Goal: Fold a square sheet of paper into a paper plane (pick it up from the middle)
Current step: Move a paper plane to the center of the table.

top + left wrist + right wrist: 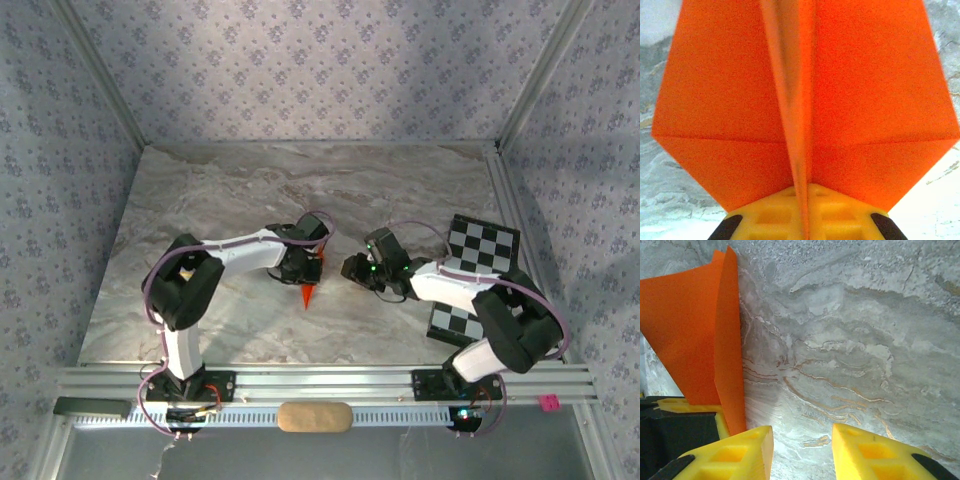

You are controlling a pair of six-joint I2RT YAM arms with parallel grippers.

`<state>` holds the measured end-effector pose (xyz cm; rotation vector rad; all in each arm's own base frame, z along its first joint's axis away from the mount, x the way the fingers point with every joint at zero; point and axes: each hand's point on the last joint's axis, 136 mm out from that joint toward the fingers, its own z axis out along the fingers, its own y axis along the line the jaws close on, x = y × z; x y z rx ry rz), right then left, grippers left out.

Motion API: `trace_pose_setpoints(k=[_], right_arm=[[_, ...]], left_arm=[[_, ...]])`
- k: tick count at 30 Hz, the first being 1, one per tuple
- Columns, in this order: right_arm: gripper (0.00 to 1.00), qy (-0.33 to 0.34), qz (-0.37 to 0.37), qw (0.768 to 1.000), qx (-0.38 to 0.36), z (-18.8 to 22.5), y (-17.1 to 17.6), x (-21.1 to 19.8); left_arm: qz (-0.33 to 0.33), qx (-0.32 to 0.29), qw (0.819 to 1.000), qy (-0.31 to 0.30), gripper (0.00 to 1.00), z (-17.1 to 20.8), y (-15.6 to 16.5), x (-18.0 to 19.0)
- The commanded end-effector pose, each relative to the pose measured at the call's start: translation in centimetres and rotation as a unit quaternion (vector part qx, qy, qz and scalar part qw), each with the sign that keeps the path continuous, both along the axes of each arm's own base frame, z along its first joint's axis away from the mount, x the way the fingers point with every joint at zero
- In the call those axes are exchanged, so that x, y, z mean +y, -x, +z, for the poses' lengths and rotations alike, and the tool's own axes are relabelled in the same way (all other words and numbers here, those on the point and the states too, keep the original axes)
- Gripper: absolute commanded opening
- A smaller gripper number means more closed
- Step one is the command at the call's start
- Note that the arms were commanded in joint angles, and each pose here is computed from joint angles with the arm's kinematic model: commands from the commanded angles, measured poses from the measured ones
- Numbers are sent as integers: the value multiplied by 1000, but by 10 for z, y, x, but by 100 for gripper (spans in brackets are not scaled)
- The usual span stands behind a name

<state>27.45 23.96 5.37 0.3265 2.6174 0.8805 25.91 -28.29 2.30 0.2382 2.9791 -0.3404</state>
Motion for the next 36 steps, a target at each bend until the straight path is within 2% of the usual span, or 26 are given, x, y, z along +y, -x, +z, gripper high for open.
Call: trace_pose_setpoints(k=[1, 15, 18, 29, 36], right_arm=[[37, 10, -12, 1000, 0, -1, 1, -9], [37, 9, -14, 1000, 4, -5, 2, -12], [37, 10, -15, 1000, 4, -5, 2, -12], [37, 8, -22, 1000, 2, -4, 0, -18], [37, 6, -32, 999, 1, -3, 1, -29]], left_arm=[[-9, 12, 999, -32, 10, -5, 6, 6], [-9, 16, 998, -62, 17, -13, 7, 0], [-3, 26, 996, -85, 18, -18, 10, 9], [44, 8, 985, -165, 25, -28, 1, 32], [68, 10, 983, -173, 30, -33, -2, 31]])
